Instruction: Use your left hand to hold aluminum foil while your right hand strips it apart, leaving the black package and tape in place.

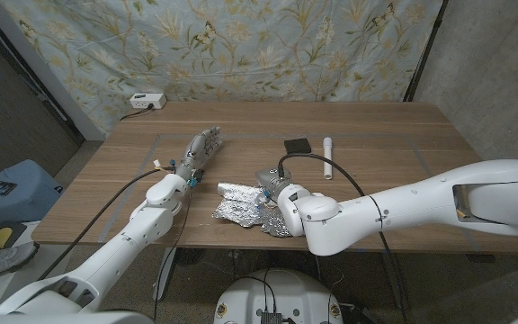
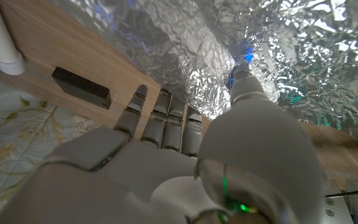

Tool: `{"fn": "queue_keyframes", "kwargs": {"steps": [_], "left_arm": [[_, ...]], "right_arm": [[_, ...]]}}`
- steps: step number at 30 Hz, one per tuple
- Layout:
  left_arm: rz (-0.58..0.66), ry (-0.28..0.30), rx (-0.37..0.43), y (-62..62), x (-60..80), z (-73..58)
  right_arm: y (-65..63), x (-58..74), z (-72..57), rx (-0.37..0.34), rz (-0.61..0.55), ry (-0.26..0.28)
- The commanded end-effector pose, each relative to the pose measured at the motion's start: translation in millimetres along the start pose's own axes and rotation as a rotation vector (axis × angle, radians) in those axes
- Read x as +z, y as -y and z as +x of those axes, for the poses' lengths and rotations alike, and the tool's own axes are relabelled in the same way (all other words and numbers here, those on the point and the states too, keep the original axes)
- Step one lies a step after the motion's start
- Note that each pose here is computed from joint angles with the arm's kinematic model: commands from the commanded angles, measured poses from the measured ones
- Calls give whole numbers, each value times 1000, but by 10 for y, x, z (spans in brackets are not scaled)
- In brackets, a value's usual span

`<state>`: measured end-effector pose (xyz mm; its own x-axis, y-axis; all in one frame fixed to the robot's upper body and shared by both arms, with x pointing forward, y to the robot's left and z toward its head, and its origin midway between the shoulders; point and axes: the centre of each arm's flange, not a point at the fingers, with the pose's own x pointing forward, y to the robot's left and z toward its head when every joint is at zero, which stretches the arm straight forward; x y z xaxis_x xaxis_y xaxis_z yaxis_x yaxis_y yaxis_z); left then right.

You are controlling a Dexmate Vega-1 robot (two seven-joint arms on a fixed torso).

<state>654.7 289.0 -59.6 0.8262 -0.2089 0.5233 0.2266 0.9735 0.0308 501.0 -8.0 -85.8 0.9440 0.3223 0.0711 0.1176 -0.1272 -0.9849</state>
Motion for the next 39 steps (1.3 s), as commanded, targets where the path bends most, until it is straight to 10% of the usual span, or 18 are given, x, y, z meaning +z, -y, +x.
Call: {"fn": "queue_keyframes", "kwargs": {"steps": [1,39], "left_arm": [[3,-3,0,50,3,28],[-9,-17,-8,3,25,164]], "right_arm": [[116,-31,-49,-35,-1,25],[511,-178,-47,3,31,49]]}}
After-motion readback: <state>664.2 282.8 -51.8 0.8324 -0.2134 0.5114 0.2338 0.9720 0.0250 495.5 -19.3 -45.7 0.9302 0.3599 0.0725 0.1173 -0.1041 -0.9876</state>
